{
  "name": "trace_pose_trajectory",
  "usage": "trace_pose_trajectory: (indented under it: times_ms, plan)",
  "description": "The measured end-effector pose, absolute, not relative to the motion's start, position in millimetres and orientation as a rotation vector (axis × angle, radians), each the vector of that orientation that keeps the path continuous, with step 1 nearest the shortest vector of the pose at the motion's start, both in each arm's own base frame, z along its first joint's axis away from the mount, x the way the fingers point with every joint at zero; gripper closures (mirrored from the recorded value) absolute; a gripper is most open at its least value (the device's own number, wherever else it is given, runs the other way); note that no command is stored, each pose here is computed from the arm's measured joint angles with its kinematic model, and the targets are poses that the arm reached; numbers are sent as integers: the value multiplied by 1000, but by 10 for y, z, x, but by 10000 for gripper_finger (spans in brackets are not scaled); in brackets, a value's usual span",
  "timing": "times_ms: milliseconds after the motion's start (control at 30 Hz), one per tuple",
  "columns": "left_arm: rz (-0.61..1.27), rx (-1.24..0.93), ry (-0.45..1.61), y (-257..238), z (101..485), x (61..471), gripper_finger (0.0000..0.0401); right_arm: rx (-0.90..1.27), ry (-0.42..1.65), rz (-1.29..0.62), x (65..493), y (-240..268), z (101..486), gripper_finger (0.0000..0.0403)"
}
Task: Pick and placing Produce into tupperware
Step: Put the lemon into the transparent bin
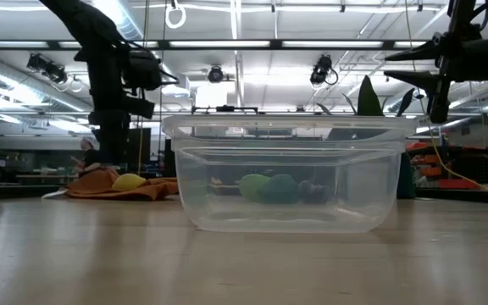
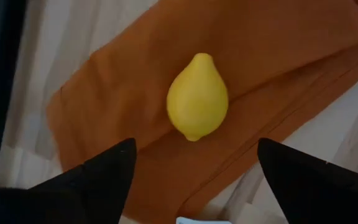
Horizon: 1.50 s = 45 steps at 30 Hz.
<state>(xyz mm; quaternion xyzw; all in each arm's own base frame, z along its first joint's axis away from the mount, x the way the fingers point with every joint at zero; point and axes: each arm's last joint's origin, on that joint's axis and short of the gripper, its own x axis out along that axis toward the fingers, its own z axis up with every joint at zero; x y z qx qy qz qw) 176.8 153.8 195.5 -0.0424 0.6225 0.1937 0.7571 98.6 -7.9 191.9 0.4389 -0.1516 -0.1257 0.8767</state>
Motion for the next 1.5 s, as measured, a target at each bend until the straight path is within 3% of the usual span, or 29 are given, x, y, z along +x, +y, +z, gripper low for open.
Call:
trace_pose_trajectory:
  times_ms: [267,1000,1500]
  plan:
    - [351,56,1449,1553,1740,1942,44,908,-303,-269,988,-78,1906,334]
    - [317,27,1426,1596,1536,2090,46,908,-287,-269,991,-77,1892,334]
    - [283,25,1437,1586,1523,2083,130,906,-279,-273,992,-77,1884,334]
